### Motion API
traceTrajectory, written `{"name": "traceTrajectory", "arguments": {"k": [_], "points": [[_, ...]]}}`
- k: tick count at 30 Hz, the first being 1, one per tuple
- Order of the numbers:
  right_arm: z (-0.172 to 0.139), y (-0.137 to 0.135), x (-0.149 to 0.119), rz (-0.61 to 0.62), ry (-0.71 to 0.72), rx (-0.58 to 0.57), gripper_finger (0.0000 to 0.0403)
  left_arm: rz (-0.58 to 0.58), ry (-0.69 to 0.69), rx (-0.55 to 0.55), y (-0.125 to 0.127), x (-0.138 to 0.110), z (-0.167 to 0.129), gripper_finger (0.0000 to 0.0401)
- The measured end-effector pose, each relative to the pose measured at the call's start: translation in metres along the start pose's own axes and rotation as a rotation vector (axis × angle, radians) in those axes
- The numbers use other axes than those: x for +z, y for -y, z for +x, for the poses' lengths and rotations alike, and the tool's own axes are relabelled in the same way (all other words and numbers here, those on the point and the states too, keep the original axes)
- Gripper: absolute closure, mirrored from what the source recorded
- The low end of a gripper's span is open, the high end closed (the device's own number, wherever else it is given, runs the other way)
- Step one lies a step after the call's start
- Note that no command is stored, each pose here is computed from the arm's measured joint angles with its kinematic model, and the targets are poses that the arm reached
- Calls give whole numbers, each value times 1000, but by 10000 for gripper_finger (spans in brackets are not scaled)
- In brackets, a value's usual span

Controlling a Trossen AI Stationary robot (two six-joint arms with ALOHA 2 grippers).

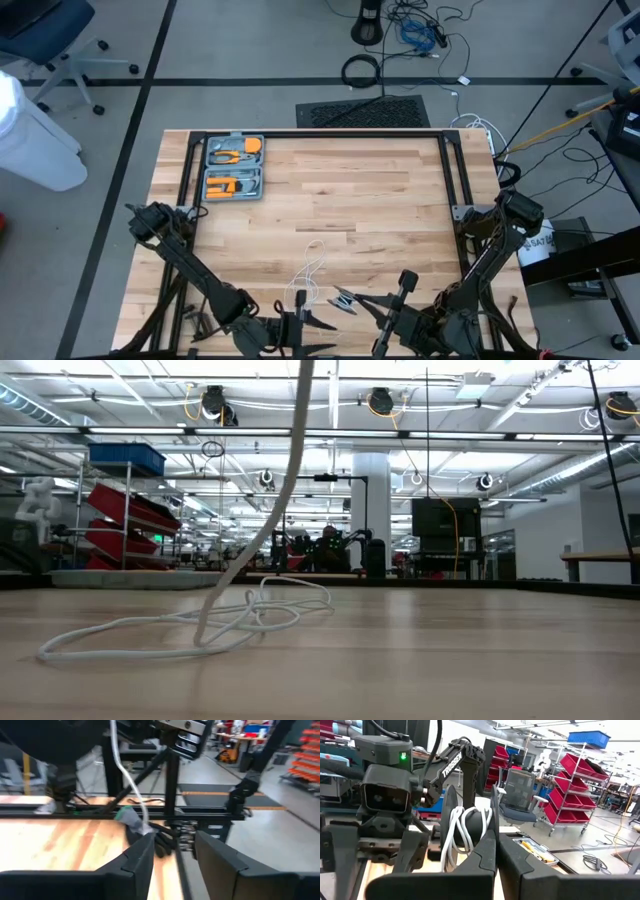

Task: Coil cords
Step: Coil the white wire on the spool

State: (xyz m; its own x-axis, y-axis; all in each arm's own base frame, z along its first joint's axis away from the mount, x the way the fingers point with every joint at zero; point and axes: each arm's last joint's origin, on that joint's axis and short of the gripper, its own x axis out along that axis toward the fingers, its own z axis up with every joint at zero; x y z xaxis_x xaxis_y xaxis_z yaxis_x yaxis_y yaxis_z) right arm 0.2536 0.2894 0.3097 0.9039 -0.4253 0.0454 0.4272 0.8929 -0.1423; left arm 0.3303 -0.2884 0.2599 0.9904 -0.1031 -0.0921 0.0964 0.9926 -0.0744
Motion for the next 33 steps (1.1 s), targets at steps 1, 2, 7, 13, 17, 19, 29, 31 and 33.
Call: {"name": "traceTrajectory", "arguments": {"k": [1, 2, 7, 13, 17, 19, 29, 31, 33], "points": [[0, 0, 0, 0, 0, 0, 403, -7, -5, -10, -1, -1, 1, 240], [0, 0, 0, 0, 0, 0, 403, -10, -10, -17, -1, -2, 2, 236], [0, 0, 0, 1, 0, 0, 403, 3, -17, -9, -3, -19, 14, 227], [0, 0, 0, 7, 0, 0, 403, 24, -30, 25, -2, -43, 24, 227], [0, 0, 0, 0, 0, 0, 403, 36, -41, 74, -2, -52, 27, 227], [0, 0, 0, -1, 0, 0, 403, 40, -49, 79, -3, -56, 28, 227], [0, 0, 0, 2, 1, 2, 403, 15, -61, 52, -2, -59, 29, 228], [0, 0, 0, 2, 1, 2, 403, 14, -62, 49, -3, -59, 30, 228], [0, 0, 0, 2, 1, 2, 403, 14, -62, 46, -2, -61, 31, 228]]}}
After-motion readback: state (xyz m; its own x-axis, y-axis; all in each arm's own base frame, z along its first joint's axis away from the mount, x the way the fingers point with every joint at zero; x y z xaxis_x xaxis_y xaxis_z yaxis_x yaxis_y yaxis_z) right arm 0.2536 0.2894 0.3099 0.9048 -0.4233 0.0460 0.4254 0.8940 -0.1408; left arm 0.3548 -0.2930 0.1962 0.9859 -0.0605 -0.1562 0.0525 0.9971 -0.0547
